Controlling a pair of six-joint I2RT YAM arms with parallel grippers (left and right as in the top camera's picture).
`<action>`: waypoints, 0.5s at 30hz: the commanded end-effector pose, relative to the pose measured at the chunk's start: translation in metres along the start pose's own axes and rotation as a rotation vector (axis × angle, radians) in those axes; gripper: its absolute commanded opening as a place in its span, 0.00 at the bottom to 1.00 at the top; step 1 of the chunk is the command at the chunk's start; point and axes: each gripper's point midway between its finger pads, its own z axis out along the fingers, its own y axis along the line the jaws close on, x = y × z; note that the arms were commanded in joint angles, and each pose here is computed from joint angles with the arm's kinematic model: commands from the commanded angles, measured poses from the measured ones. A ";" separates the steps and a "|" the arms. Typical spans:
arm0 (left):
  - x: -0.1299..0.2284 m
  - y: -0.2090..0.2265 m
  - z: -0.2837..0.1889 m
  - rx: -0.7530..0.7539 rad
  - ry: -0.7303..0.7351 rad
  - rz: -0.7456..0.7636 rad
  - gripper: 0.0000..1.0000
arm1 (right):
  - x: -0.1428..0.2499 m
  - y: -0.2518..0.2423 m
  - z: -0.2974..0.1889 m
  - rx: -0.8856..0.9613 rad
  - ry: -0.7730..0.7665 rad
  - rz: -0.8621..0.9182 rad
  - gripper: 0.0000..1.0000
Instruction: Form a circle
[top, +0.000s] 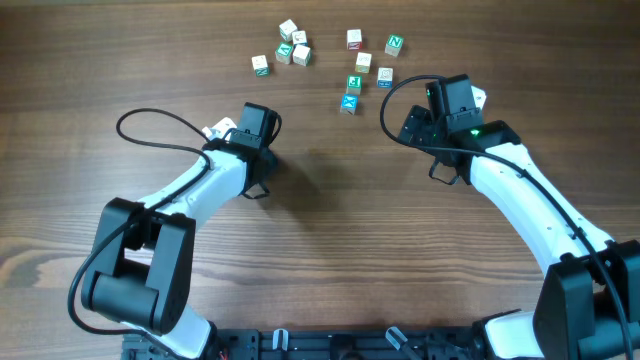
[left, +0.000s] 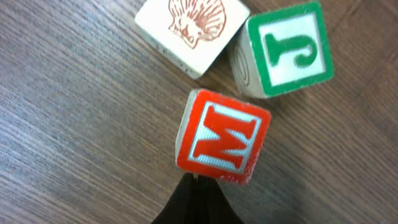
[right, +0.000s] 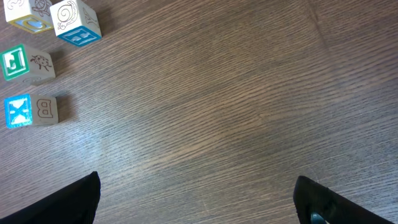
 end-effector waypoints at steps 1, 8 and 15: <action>-0.005 0.002 0.003 -0.019 -0.029 -0.018 0.04 | -0.003 -0.002 -0.002 0.010 -0.018 0.011 1.00; -0.006 0.002 0.003 -0.017 -0.031 -0.018 0.04 | -0.003 -0.002 -0.002 0.010 -0.018 0.011 1.00; -0.008 0.001 0.003 -0.015 -0.041 -0.020 0.04 | -0.003 -0.002 -0.002 0.010 -0.018 0.010 1.00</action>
